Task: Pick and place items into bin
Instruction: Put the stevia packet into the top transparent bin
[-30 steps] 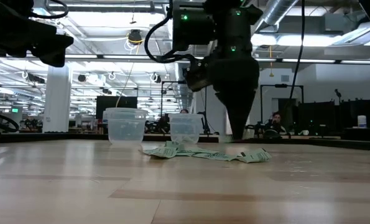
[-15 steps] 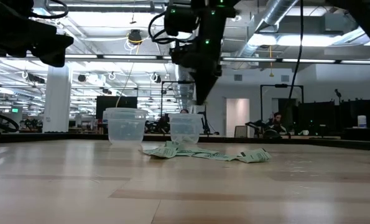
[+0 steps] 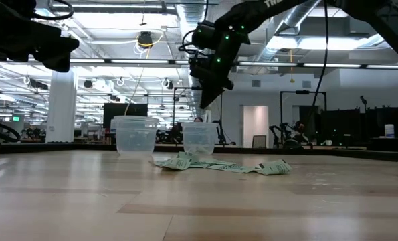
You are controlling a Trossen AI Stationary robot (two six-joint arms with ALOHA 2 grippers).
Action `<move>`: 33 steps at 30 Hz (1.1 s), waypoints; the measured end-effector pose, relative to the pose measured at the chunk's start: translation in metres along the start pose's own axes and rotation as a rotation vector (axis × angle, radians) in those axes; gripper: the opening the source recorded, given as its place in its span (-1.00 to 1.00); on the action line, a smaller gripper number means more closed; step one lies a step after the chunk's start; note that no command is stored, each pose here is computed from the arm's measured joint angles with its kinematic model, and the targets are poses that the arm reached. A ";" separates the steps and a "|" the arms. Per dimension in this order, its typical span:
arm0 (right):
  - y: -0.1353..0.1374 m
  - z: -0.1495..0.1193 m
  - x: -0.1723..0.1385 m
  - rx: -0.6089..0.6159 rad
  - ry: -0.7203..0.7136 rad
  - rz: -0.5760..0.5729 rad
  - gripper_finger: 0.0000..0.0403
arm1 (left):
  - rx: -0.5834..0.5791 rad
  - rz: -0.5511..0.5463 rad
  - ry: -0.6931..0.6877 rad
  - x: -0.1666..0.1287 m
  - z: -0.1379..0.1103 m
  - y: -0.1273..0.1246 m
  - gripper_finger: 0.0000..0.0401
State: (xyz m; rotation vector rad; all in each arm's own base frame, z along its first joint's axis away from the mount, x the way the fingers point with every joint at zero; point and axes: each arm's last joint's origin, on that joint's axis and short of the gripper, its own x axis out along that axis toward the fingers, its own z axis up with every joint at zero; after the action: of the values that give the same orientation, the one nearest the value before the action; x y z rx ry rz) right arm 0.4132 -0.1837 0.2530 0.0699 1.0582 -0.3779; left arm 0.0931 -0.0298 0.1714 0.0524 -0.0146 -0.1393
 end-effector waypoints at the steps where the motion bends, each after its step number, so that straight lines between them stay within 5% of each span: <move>1: -0.002 0.002 0.000 -0.002 -0.021 0.017 -0.99 | 0.000 0.000 0.000 0.000 0.000 0.000 -0.17; 24: -0.009 0.005 0.000 -0.020 -0.066 0.026 -0.54 | 0.011 0.001 0.000 0.000 0.000 0.000 -0.17; 33: 0.010 -0.009 -0.007 0.015 0.102 0.065 -0.52 | 0.024 0.001 0.000 0.000 0.000 0.000 -0.17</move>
State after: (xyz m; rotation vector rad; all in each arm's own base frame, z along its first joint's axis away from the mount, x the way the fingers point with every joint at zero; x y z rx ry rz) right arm 0.4055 -0.1703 0.2533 0.1380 1.1509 -0.3266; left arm 0.0931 -0.0297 0.1714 0.0758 -0.0163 -0.1377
